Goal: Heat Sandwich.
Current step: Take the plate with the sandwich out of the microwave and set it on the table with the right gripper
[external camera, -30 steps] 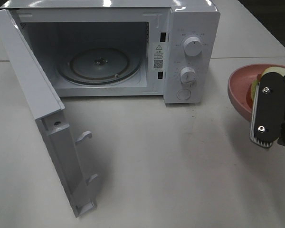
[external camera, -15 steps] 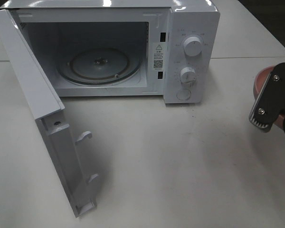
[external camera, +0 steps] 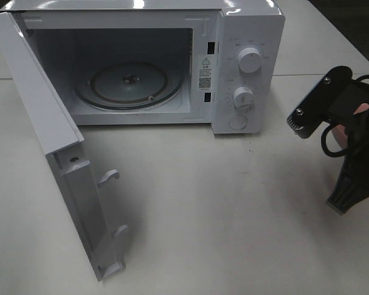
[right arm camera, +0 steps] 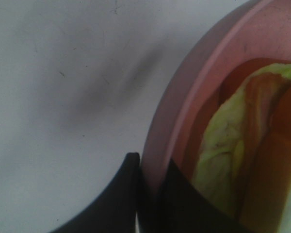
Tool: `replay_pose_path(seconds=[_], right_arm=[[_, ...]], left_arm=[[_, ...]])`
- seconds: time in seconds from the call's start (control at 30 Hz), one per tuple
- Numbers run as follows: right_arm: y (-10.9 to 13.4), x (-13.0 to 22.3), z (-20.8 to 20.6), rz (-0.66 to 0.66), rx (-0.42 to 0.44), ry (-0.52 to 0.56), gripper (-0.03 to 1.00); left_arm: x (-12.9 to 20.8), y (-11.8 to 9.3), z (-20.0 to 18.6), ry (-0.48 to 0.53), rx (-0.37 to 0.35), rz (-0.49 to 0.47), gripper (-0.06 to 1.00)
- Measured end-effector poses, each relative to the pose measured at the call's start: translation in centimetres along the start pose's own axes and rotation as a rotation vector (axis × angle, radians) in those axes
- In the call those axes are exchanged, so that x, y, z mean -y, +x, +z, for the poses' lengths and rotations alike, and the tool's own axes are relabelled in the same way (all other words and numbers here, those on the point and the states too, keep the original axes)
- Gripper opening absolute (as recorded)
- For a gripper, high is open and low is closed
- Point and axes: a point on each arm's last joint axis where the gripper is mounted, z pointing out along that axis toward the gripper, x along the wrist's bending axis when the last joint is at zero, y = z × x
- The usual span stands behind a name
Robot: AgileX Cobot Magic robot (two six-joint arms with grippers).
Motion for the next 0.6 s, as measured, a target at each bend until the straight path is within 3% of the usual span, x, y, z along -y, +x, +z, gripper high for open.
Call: replay_pose_path(seconds=[0.3, 0.6], right_arm=[[0.4, -1.3, 0.9, 0.110, 0.016, 0.062, 0.08], [-0.9, -1.7, 2.1, 0.170, 0.035, 0.124, 0.08]], left_arm=[[0.0, 0.0, 0.0, 0.000, 0.000, 0.000, 0.99], [0.0, 0.0, 0.0, 0.000, 0.000, 0.000, 0.99]])
